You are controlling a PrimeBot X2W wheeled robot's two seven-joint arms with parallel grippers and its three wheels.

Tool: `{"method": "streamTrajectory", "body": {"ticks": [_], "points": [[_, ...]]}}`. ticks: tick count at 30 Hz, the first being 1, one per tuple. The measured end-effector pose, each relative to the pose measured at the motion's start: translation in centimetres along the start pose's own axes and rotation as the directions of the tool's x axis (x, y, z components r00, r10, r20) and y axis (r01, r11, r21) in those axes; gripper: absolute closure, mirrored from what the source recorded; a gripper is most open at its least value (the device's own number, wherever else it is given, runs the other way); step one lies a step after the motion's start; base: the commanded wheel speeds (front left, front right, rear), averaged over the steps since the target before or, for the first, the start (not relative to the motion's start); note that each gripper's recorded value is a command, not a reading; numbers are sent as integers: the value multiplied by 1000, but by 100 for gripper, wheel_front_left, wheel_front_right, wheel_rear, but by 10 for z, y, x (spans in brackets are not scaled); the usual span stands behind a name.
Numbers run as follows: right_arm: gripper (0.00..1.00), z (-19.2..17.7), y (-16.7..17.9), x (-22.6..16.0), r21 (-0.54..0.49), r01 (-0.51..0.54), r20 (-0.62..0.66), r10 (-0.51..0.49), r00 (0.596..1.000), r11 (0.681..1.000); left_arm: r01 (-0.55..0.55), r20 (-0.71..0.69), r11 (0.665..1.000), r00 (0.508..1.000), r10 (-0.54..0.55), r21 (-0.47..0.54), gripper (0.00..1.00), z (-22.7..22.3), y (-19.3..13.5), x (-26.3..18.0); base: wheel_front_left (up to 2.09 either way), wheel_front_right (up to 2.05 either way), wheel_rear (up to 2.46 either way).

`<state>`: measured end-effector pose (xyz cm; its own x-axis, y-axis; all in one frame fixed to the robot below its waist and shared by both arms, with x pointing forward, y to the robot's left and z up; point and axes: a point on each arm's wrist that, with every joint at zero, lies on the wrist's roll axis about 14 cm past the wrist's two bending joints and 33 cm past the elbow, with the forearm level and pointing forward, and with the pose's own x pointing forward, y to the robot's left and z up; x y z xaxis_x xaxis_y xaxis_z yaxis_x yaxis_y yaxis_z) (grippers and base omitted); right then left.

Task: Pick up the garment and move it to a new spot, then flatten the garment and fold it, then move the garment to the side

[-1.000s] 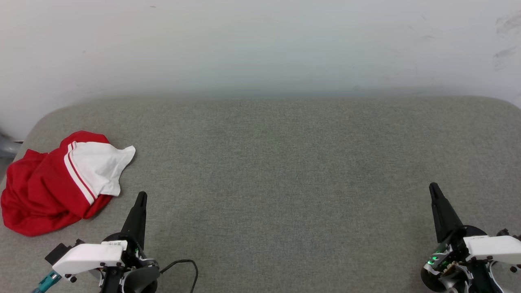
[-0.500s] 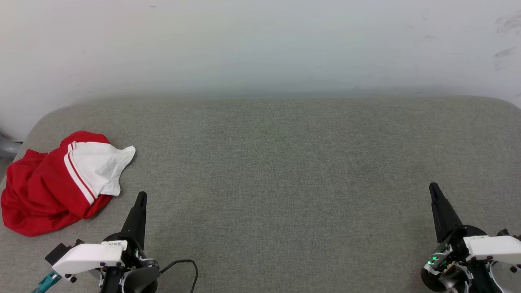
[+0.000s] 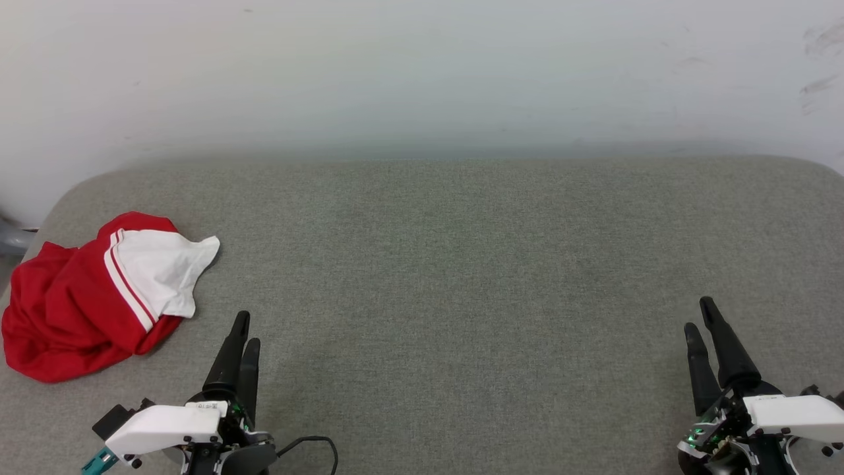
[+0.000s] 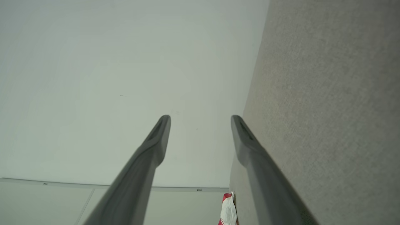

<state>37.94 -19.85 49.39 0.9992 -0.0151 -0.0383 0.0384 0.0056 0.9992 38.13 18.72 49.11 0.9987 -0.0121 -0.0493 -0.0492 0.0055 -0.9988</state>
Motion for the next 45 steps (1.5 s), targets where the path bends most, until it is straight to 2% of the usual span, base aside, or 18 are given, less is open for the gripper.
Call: {"method": "streamTrajectory", "body": {"ticks": [9,19,27,31,35,41,45], "points": [[0,-1,11,0,-20,-35,18,36,999,999,56,-3,998,998,-56,43,0,-8,-18,4,0,0,0],[0,-2,21,0,-61,-65,37,67,997,996,101,-13,982,995,-100,162,0,-17,-33,4,0,0,0],[0,4,22,-4,-224,-62,45,74,996,973,125,-21,933,992,-126,337,0,-20,-40,4,0,0,0],[0,6,26,-4,-351,-68,44,89,995,934,139,-21,891,989,-144,433,0,-20,-45,4,0,0,0],[0,6,30,-4,-471,-72,40,103,994,879,147,-25,840,987,-158,523,0,-20,-49,4,0,0,0],[0,6,34,-4,-612,-75,34,121,992,787,155,-36,749,984,-173,644,0,-22,-52,3,0,0,0],[0,5,35,-5,-695,-75,25,128,991,715,159,-47,686,983,-180,710,0,-24,-53,2,0,0,0]]}}
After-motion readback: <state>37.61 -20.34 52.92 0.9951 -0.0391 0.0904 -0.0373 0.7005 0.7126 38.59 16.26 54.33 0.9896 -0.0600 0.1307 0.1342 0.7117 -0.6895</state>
